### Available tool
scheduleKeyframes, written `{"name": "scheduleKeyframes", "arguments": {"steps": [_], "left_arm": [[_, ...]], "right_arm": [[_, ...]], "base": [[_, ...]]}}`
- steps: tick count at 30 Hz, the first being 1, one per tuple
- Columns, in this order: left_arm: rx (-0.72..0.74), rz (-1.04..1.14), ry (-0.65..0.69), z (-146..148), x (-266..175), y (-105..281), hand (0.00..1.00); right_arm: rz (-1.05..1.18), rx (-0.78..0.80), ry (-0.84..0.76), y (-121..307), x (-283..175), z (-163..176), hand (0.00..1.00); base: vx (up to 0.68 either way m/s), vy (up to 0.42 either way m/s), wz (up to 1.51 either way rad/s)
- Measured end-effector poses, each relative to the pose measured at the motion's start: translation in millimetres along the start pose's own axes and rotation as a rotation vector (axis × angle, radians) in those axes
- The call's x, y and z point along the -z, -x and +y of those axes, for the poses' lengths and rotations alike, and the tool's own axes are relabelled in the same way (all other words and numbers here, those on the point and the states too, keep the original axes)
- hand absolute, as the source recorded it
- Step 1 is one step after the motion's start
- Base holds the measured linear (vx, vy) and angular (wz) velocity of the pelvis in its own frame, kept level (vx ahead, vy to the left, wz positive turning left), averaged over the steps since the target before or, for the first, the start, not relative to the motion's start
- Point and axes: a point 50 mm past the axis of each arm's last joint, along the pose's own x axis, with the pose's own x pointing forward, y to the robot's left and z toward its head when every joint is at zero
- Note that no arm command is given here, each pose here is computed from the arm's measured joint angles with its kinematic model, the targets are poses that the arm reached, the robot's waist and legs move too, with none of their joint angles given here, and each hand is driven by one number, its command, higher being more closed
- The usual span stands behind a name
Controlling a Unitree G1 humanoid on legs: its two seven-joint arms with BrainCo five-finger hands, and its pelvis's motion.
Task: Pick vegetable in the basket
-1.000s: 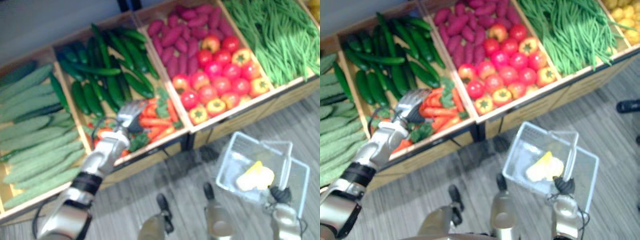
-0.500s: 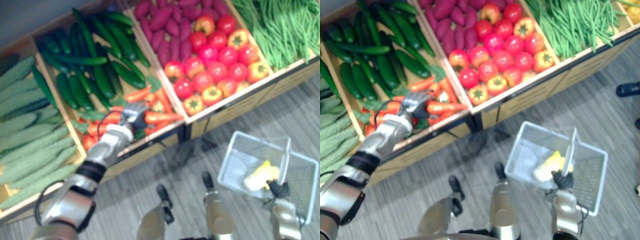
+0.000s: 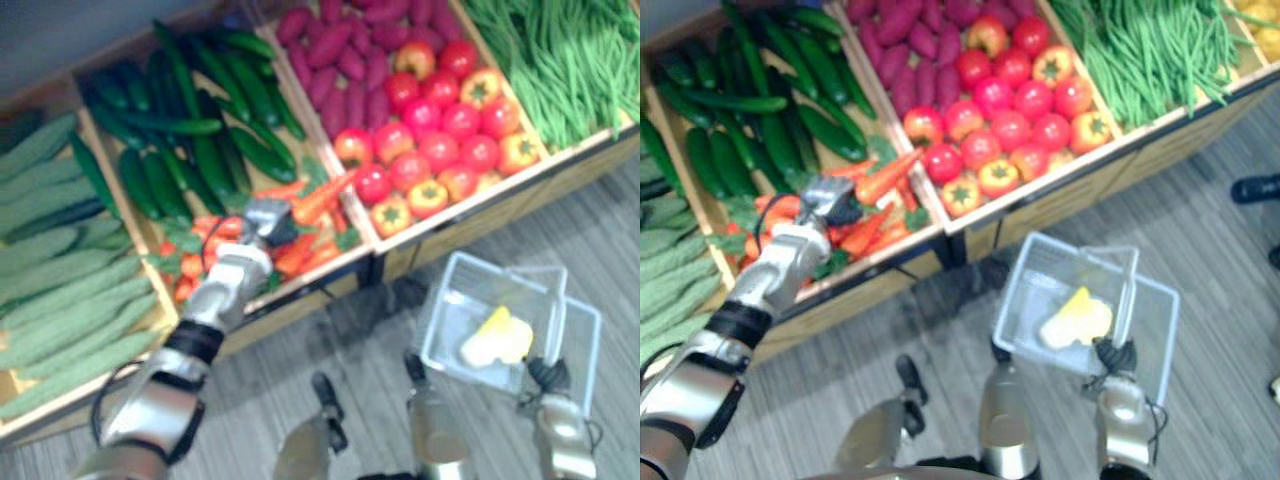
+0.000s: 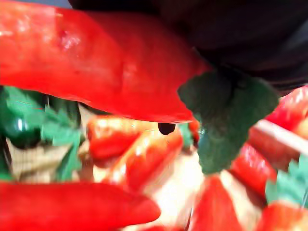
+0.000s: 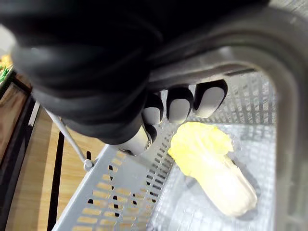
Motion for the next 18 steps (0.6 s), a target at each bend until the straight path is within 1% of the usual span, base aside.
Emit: {"name": "scheduleKeyframes", "arguments": {"steps": [3, 4, 6, 10, 11, 15, 17, 18], "left_arm": [[-0.100, -0.015, 0.061, 9, -9, 10, 1.00], [-0.107, -0.012, 0.084, 8, -11, 13, 1.00], [-0.127, 0.009, 0.175, 0, -16, 31, 1.00], [-0.139, 0.081, 0.255, -11, -14, 63, 1.00], [-0.163, 0.114, 0.285, -11, -12, 72, 1.00], [-0.283, 0.223, 0.388, 0, -3, 103, 1.00], [-0.313, 0.252, 0.404, 2, -3, 114, 1.00], [-0.327, 0.268, 0.450, 1, -6, 118, 1.00]], "right_arm": [[0.053, 0.010, 0.007, 7, 16, -3, 1.00], [0.067, 0.015, 0.009, 9, 20, -5, 1.00], [0.138, 0.023, 0.019, 17, 38, -8, 1.00], [0.241, 0.028, 0.011, 29, 62, -7, 1.00], [0.261, 0.031, 0.005, 32, 67, -6, 1.00], [0.260, 0.011, 0.017, 27, 64, -1, 1.00], [0.246, -0.011, 0.028, 23, 59, 3, 1.00], [0.231, -0.025, 0.051, 20, 56, 5, 1.00]], "base": [[-0.02, 0.017, 0.19], [-0.01, 0.008, 0.30], [0.01, 0.000, 0.25], [0.04, -0.003, -0.02], [0.03, -0.004, -0.21], [-0.01, -0.011, -0.57], [-0.05, 0.042, -1.13], [-0.04, 0.144, -1.22]]}}
